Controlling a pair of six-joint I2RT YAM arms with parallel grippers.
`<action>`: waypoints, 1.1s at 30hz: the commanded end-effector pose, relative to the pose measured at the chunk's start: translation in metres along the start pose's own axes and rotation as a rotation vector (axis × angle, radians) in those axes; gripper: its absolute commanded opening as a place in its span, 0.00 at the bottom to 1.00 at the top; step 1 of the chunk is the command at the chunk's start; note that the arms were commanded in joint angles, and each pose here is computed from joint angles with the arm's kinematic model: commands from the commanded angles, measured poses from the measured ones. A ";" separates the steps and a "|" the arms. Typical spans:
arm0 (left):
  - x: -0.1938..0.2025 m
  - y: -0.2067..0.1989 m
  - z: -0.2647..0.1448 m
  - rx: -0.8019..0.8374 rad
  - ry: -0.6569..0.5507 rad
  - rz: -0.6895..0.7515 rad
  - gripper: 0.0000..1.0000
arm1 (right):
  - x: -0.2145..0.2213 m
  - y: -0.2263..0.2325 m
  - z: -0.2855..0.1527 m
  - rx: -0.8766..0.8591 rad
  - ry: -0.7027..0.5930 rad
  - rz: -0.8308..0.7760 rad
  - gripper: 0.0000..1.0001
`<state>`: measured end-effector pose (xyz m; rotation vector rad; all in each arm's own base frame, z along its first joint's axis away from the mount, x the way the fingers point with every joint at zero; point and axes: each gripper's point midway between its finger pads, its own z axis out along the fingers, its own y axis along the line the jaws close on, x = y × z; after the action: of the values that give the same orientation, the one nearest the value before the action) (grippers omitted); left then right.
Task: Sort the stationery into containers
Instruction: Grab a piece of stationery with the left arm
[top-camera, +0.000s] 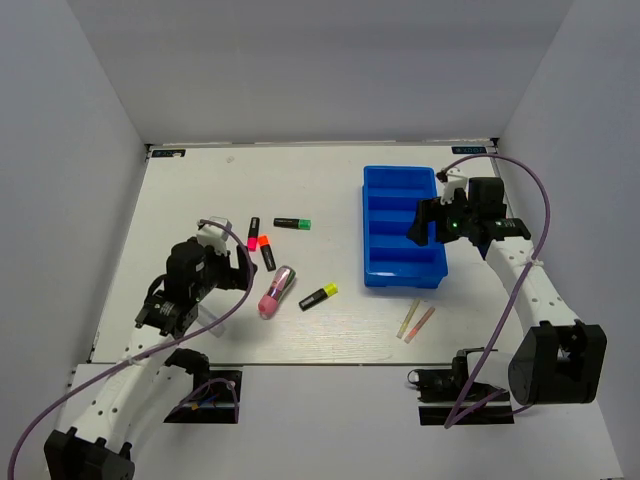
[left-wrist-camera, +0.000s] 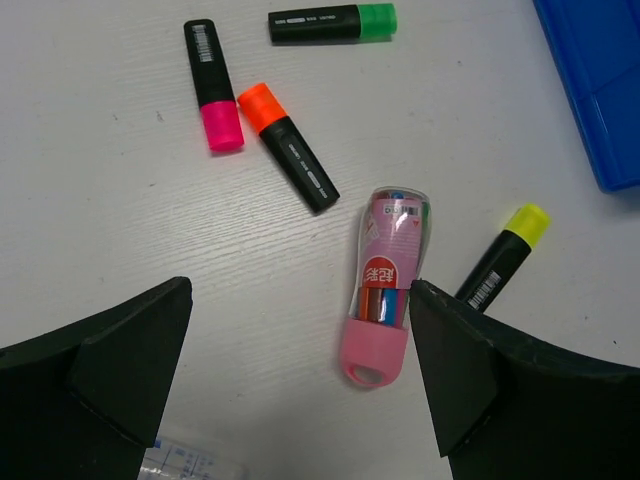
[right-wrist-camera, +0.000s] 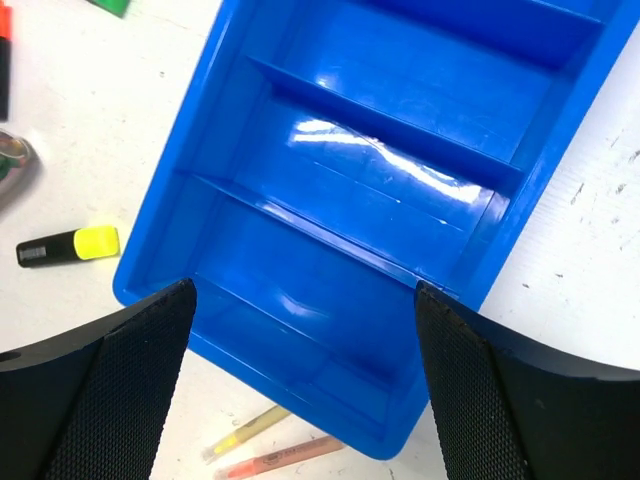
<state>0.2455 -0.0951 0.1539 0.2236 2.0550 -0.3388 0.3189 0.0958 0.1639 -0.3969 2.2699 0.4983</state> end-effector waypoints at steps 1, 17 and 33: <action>-0.018 -0.012 0.000 0.060 -0.016 -0.007 1.00 | -0.023 0.010 -0.009 -0.035 -0.093 -0.039 0.90; -0.036 -0.014 0.050 -0.041 0.287 -0.100 0.65 | -0.006 0.047 -0.019 -0.234 -0.098 -0.171 0.91; -0.028 0.046 0.163 -0.312 0.623 -0.108 0.52 | 0.000 0.053 -0.021 -0.242 -0.063 -0.157 0.44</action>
<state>0.3940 -0.1162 0.0778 0.0814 2.7427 -0.0188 0.2836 0.1284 0.1798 -0.6407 2.1281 0.6897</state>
